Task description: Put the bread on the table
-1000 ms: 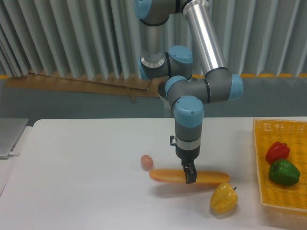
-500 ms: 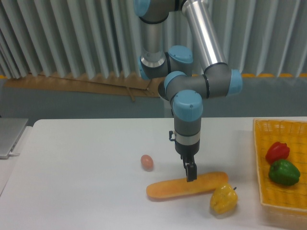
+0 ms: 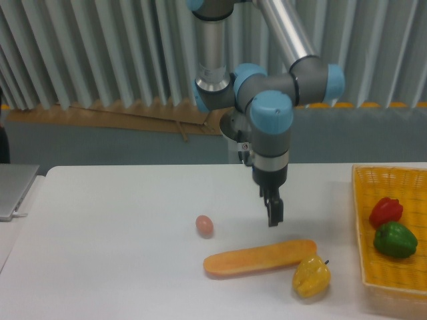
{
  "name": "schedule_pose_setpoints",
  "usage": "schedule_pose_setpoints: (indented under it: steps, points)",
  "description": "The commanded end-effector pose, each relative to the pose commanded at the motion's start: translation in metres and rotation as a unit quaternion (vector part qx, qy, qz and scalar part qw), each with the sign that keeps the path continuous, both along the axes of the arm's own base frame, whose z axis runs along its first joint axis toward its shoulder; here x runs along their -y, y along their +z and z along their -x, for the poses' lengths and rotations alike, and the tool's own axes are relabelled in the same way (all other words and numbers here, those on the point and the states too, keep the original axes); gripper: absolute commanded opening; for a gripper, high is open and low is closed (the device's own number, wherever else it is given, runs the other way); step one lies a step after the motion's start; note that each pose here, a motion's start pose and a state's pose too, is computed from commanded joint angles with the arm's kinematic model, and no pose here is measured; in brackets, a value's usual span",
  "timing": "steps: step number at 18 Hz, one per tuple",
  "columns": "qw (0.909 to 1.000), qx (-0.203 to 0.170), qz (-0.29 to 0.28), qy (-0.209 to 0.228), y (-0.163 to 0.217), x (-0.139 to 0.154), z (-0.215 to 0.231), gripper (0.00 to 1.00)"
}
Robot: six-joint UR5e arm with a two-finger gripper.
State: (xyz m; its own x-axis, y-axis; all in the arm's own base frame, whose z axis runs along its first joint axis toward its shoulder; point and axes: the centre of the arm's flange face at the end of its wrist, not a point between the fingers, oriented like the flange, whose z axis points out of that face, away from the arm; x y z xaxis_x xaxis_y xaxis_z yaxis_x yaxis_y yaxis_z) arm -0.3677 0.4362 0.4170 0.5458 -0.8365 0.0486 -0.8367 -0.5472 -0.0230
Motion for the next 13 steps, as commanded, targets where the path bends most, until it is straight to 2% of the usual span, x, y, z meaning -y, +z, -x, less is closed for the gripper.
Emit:
schedule_pose_setpoints:
  steps: [5,8,13]
  points:
    - [0.9999,0.009,0.004,0.004,0.048,0.032,-0.012,1.0]
    - [0.9997,0.02,0.014,0.001,0.066,0.036,-0.018,1.0]
    - [0.9999,0.012,0.007,0.001,0.083,0.04,-0.026,1.0]
